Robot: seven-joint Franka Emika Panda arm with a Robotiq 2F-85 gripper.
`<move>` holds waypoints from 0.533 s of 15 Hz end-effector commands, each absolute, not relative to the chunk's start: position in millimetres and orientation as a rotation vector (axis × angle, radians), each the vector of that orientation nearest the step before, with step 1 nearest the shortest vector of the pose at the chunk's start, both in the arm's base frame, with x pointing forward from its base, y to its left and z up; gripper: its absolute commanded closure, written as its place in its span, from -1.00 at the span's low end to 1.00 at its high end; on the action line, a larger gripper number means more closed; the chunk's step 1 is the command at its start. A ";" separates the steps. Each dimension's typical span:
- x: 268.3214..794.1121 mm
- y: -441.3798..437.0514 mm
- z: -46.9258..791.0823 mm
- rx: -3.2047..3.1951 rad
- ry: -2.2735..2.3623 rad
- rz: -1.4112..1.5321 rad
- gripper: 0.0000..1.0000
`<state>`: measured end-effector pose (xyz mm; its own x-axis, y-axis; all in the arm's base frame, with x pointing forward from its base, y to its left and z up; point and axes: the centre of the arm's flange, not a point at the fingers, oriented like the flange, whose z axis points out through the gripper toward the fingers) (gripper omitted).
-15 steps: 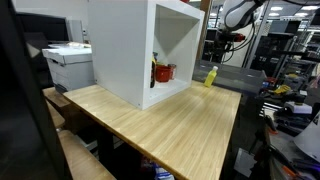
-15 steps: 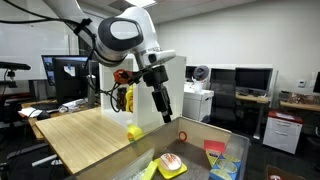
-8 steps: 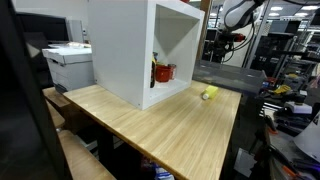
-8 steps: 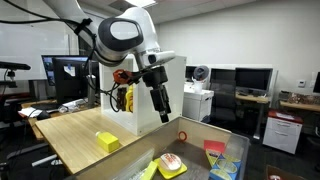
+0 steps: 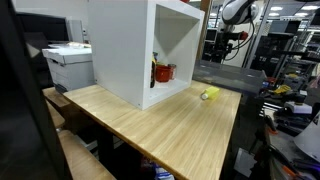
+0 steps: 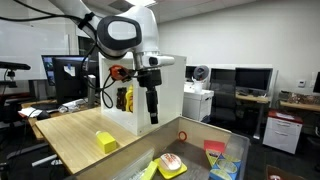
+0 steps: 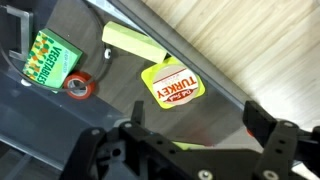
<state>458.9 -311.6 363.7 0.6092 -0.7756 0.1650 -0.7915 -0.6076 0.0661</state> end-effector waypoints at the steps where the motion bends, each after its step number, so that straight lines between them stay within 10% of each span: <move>1: 437.5 -308.0 373.7 2.792 -1.174 0.189 -1.00; 8: 423.8 -268.1 366.4 2.927 -0.832 0.075 -1.00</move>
